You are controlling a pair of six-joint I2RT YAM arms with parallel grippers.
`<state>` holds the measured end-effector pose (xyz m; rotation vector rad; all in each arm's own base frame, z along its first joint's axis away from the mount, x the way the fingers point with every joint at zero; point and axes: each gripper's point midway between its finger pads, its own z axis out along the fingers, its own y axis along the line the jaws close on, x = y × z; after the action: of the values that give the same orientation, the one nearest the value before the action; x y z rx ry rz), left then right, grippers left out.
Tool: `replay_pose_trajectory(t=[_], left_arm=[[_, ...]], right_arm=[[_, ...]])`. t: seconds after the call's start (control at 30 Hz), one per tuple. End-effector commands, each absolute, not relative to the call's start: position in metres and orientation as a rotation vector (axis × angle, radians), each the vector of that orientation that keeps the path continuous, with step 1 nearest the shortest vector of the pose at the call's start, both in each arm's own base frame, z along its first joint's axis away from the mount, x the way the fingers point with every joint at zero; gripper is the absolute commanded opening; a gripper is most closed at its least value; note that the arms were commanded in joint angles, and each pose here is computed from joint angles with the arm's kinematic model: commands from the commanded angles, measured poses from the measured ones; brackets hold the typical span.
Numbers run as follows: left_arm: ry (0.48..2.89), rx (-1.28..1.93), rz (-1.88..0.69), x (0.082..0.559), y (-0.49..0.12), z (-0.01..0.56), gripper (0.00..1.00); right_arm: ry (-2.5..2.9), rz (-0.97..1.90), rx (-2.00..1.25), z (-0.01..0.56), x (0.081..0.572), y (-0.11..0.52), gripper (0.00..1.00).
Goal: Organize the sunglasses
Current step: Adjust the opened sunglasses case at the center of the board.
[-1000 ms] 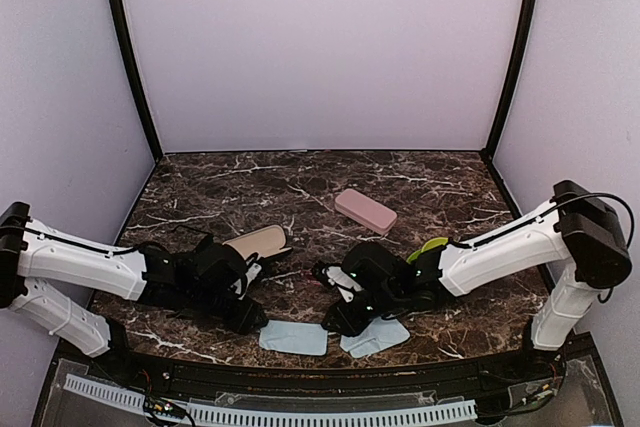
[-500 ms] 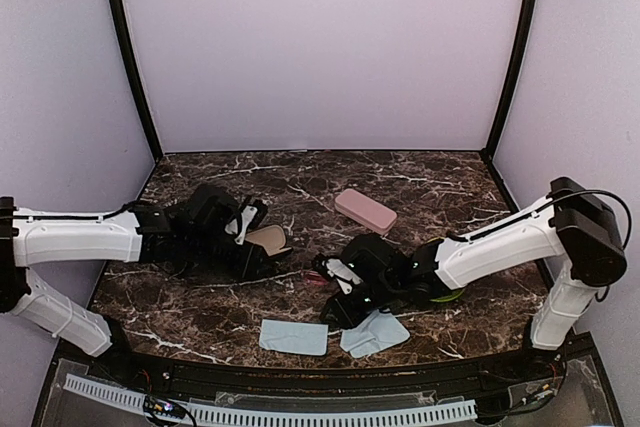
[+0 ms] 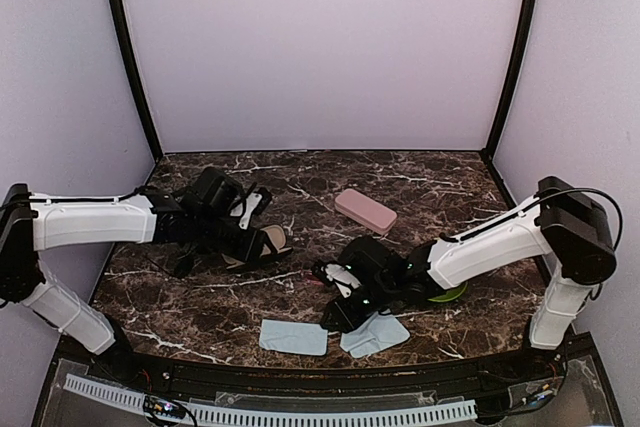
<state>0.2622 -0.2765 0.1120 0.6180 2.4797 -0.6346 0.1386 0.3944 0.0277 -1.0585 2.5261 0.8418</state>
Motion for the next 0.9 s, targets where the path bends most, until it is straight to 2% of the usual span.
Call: replay_pose_trajectory(t=[0.0, 0.27, 0.43, 0.57, 0.87], left_arm=[[2.489, 0.660, -0.600, 0.272, -0.273, 0.102, 0.44], [2.481, 0.793, -0.589, 0.300, -0.297, 0.088, 0.48], [2.524, 0.847, -0.632, 0.299, -0.308, 0.073, 0.48], [2.561, 0.866, -0.640, 0.292, -0.306, 0.066, 0.45], [2.563, 0.847, -0.724, 0.272, -0.302, 0.075, 0.31]], right_arm=[[2.496, 0.884, -1.068, 0.033, 0.141, 0.403, 0.37], [2.491, 0.882, -1.070, 0.032, 0.141, 0.403, 0.36], [2.491, 0.875, -1.068, 0.032, 0.141, 0.400, 0.36], [2.488, 0.870, -1.060, 0.032, 0.142, 0.398, 0.36], [2.488, 0.882, -1.063, 0.029, 0.141, 0.400, 0.35]])
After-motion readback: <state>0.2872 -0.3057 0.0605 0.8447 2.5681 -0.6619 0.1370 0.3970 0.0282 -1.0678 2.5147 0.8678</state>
